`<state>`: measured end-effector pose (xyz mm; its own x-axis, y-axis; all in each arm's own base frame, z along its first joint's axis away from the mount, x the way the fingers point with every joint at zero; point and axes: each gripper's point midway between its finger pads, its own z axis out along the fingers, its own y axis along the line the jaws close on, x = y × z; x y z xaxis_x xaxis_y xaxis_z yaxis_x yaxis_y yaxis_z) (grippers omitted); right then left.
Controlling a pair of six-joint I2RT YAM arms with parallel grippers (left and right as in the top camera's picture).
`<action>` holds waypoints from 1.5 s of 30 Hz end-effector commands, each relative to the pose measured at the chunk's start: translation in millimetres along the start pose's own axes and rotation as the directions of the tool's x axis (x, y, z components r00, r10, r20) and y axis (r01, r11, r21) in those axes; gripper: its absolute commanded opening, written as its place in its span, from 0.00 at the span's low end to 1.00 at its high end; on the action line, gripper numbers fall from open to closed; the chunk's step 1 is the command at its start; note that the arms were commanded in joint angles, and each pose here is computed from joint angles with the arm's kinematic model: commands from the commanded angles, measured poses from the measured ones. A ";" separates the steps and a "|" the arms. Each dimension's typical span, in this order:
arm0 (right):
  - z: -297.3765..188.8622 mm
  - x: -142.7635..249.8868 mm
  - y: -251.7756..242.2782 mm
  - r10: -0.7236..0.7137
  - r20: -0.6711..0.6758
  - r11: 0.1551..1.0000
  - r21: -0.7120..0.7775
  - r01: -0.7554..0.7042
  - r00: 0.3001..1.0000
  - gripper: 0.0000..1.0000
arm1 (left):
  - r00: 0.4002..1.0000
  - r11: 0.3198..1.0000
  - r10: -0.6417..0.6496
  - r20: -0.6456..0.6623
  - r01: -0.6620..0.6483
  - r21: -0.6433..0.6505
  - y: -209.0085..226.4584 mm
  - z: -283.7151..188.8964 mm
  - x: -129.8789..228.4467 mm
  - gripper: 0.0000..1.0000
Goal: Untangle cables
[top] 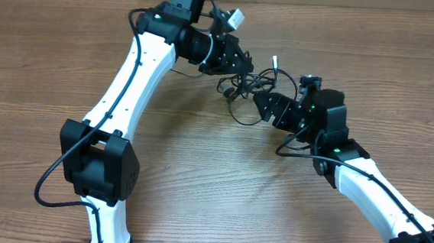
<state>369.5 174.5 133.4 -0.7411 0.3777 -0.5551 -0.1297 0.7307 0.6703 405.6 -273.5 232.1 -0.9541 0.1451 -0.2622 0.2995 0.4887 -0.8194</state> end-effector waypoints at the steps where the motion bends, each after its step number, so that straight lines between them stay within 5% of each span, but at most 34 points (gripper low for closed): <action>1: 1.6 -6.6 0.3 -0.177 0.042 0.983 0.055 0.174 0.983 0.79 | 1.000 0.996 0.021 0.014 -0.022 0.082 -15.0 -13.0 -4.2 0.04; 15: 43.0 25.6 27.3 -0.237 0.003 0.968 -0.089 0.236 0.972 0.66 | 1.000 0.992 0.006 0.019 -0.009 0.127 -17.6 -21.7 -6.1 0.04; 16: 44.9 27.1 33.4 -0.246 0.010 0.963 -0.112 0.246 0.969 0.57 | 1.000 0.992 0.006 0.018 -0.008 0.127 -17.6 -21.7 -6.1 0.04; 18: 46.9 28.3 38.0 -0.255 0.020 0.959 -0.119 0.256 0.967 0.15 | 1.000 0.992 0.006 0.020 -0.008 0.127 -17.1 -22.2 -6.5 0.04; 19: 47.1 27.7 35.9 -0.254 0.021 0.961 -0.107 0.255 0.967 0.04 | 1.000 0.992 0.004 0.024 -0.007 0.124 -15.8 -23.5 -7.3 0.04; 23: 42.2 16.6 12.2 -0.228 0.033 0.974 -0.002 0.228 0.973 0.04 | 0.996 0.998 0.038 0.082 -0.042 0.049 6.9 -38.9 -19.1 0.04; 32: -60.4 -59.5 -69.6 -0.076 0.188 0.955 0.296 0.017 0.979 0.04 | 0.942 0.946 -0.072 0.329 0.169 -0.276 122.9 -142.8 -47.6 0.04; 41: -172.6 -114.5 -120.2 -0.027 0.456 0.893 0.411 -0.184 0.890 0.04 | 0.889 0.898 -0.121 0.442 0.288 -0.333 167.4 -203.9 -44.5 0.04; 45: -216.9 -133.1 -136.8 -0.040 0.561 0.861 0.439 -0.256 0.827 0.04 | 0.852 0.794 -0.136 0.505 0.398 -0.459 201.2 -230.8 -37.9 0.04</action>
<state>351.3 -67.2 199.0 -0.3416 0.5992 -0.7241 0.3135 0.7989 0.5132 494.3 -30.7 201.6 -0.8929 -0.3215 -0.3153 -0.0399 0.7538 -0.6559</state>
